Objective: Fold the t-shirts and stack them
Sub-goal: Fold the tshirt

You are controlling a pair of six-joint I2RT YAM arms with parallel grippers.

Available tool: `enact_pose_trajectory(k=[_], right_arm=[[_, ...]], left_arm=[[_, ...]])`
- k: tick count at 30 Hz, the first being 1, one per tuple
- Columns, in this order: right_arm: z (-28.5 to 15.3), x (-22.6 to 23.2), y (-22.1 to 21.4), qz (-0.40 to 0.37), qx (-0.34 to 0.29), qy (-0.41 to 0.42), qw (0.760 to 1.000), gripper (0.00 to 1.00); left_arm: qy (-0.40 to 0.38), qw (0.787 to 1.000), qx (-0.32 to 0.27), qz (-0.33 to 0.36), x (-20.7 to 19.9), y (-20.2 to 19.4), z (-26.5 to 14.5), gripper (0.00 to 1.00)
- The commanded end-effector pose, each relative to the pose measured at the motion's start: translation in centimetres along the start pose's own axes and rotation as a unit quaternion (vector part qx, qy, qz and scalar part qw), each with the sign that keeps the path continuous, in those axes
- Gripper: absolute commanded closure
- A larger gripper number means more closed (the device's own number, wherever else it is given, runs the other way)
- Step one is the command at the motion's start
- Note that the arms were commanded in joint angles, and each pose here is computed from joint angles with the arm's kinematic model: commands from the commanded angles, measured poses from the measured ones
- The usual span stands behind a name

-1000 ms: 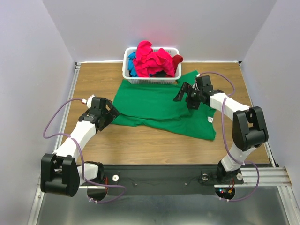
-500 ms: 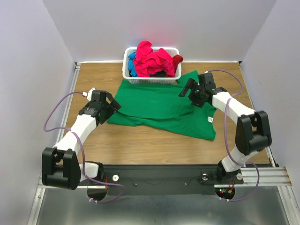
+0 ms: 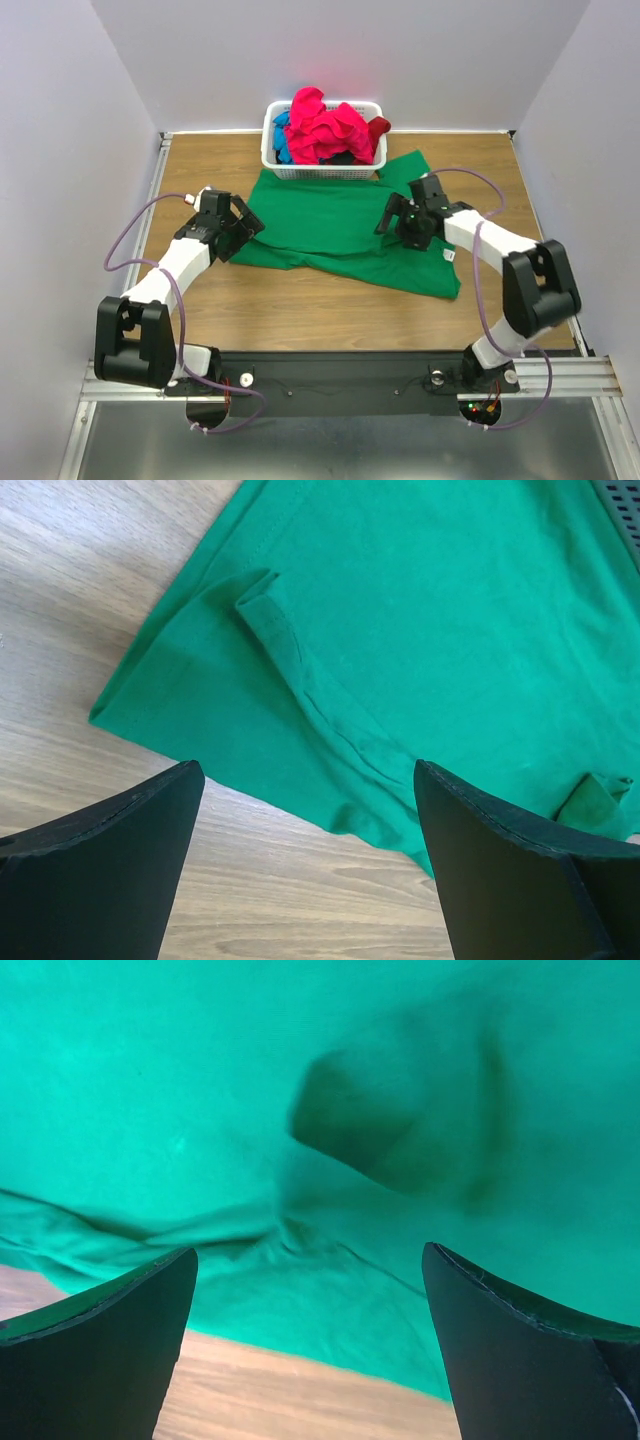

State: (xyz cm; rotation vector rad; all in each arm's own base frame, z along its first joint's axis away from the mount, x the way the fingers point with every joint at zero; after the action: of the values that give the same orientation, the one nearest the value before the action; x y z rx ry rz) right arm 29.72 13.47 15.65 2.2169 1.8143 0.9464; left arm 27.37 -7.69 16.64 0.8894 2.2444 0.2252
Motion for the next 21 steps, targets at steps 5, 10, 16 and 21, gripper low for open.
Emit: enact_pose_trajectory(k=[5, 10, 16, 21], right_arm=[[3.3, 3.4, 4.1, 0.002, -0.036, -0.006, 0.999, 0.00], [3.7, 4.5, 6.4, -0.010, -0.062, -0.002, 0.998, 0.00], [-0.7, 2.1, 2.3, -0.020, -0.061, -0.005, 0.998, 0.00], [-3.2, -2.3, -4.4, -0.005, -0.042, -0.036, 0.998, 0.00]], left_arm=[[-0.019, 1.000, -0.020, 0.002, -0.6, 0.7, -1.4, 0.02], [-0.025, 0.999, -0.023, 0.000, -0.9, 0.9, -1.6, 0.02], [-0.039, 0.999, -0.013, 0.007, -1.3, 0.8, -0.7, 0.02], [-0.076, 0.997, 0.011, 0.014, -2.7, 0.5, 1.1, 0.02]])
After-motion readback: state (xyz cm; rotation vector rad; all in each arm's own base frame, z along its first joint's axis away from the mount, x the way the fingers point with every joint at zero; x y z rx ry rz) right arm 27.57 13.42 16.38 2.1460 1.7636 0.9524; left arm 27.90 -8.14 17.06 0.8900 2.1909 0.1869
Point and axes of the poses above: each gripper's point midway between its finger pads, its own z axis out along the fingers, its own x axis along the line the jaws close on, y = z × x, the point moved 9 cm from there along -z, back along the fingers, and after that the axes turned 9 degrees about -z, right-handed, at the moved point
